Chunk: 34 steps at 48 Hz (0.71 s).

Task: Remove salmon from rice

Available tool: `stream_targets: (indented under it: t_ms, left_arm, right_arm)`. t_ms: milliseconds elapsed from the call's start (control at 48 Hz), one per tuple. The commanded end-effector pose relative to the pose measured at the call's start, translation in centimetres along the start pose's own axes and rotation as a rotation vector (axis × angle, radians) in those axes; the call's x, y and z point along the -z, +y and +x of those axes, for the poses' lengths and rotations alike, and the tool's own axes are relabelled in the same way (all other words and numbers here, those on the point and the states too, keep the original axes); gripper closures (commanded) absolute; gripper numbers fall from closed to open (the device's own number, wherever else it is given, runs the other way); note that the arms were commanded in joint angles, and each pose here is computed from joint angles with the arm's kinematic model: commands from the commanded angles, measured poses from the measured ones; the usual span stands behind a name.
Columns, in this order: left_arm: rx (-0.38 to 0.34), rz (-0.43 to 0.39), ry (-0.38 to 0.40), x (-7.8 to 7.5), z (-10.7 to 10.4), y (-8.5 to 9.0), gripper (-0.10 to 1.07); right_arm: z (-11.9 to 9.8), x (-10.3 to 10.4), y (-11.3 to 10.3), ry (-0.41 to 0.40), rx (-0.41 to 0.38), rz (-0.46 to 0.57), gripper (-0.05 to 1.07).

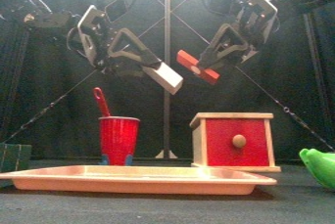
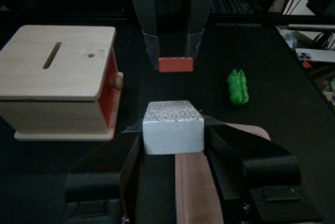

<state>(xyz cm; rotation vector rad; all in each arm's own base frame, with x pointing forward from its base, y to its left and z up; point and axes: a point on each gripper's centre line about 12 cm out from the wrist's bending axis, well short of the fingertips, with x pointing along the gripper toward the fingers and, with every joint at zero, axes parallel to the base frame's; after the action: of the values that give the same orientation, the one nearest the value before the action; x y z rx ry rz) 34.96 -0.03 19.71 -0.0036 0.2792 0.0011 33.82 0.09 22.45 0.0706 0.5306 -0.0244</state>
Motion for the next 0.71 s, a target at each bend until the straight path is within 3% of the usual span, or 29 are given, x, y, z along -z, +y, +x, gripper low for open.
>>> stream_targets:
  t_ms: [0, 229, 688]
  left_arm:
    - [0.005, 0.002, -0.041, -1.2, -0.7, -0.2, 0.55]
    - [0.013, 0.004, -0.044, -0.9, -1.9, -0.5, 0.55]
    - [0.013, 0.006, -0.049, -1.0, -2.0, -0.5, 0.55]
  right_arm:
    - [-1.0, -1.1, 0.2, -0.046, -0.007, 0.004, 0.61]
    - [-1.3, -1.1, 0.1, -0.050, -0.008, 0.004, 0.61]
    - [-1.3, -1.1, 0.2, -0.051, -0.008, 0.006, 0.61]
